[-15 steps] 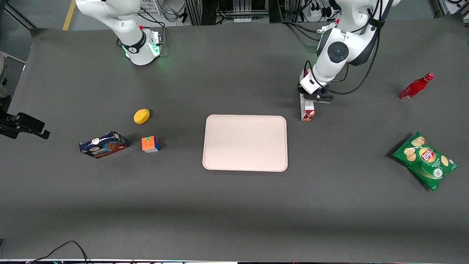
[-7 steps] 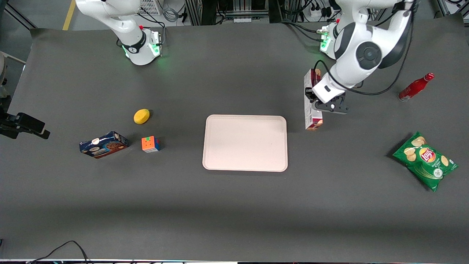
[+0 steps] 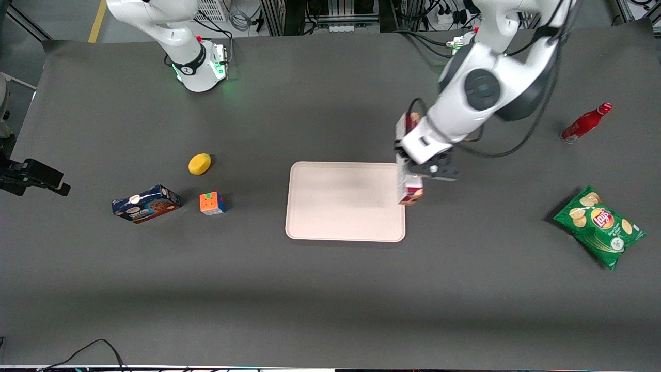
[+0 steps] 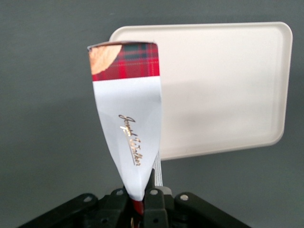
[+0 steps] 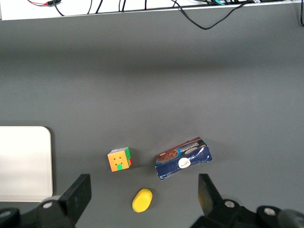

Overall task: Place red cookie box on tray
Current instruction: 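Lower the cookie box upright onto the tray and open the left gripper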

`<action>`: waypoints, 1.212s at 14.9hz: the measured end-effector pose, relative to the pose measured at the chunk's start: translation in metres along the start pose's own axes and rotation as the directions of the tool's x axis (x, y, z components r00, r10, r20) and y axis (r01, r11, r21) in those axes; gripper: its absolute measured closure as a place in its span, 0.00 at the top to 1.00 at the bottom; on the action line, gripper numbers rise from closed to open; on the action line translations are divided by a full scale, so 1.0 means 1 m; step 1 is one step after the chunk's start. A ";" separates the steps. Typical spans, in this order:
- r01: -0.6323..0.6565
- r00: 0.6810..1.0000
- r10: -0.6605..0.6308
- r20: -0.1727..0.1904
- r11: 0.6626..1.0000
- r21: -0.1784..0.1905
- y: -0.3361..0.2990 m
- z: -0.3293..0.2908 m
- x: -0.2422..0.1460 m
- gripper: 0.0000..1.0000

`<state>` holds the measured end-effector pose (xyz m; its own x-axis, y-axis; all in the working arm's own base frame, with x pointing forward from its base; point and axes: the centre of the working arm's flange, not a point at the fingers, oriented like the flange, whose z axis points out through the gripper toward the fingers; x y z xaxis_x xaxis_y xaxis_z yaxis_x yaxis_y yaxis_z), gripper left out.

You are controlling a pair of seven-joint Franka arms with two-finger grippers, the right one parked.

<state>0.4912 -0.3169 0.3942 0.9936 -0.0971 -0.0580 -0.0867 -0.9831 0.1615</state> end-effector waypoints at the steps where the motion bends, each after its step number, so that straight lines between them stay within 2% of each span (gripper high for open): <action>1: 0.010 1.000 -0.010 -0.010 1.000 0.006 0.017 0.021 0.003 0.09; 4: 0.015 1.000 -0.015 -0.013 1.000 0.011 0.045 0.088 0.004 0.09; 7: 0.024 0.999 -0.023 -0.022 1.000 0.021 0.039 0.126 0.014 0.09; 11: 0.040 0.997 -0.039 -0.063 0.999 0.011 0.021 0.145 0.034 0.09; 16: 0.034 0.998 -0.032 -0.059 0.999 0.036 0.010 0.161 0.040 0.09; 17: 0.035 0.998 -0.033 -0.058 0.999 0.036 0.009 0.162 0.040 0.11; 18: 0.035 0.998 -0.033 -0.059 0.999 0.035 0.009 0.162 0.041 0.18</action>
<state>0.5189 -0.3547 0.2337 0.9985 -0.0554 -0.0049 -0.0544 -0.9908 0.1243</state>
